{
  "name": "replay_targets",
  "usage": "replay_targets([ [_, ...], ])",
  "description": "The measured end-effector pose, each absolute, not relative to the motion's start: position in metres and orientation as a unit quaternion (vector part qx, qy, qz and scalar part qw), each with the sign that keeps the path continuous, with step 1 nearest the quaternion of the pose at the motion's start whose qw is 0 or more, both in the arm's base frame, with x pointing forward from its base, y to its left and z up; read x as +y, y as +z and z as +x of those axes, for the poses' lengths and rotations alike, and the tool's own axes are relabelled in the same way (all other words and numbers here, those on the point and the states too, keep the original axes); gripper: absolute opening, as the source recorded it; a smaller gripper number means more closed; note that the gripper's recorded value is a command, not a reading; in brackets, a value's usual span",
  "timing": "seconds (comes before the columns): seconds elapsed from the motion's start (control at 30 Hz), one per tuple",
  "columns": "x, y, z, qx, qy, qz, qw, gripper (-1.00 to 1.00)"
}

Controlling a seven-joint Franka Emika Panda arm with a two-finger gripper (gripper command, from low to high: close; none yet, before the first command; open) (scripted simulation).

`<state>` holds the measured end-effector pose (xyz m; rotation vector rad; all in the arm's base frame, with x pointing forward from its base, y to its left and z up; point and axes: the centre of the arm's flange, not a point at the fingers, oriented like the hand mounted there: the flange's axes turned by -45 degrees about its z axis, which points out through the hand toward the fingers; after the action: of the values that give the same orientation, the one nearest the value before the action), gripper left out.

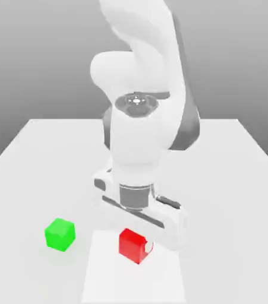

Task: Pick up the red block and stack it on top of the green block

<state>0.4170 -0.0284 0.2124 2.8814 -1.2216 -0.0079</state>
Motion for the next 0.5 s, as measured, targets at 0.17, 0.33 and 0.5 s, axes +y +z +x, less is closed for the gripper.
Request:
replay_targets([
  [0.17, -0.12, 0.228, 0.376, -0.614, -0.006, 0.789, 0.013, -1.0],
  [0.33, -0.17, 0.241, 0.332, -0.765, 0.0, 0.644, 0.002, -1.0],
  [0.5, -0.179, 0.209, 0.328, -0.784, 0.003, 0.621, 0.002, -1.0],
])
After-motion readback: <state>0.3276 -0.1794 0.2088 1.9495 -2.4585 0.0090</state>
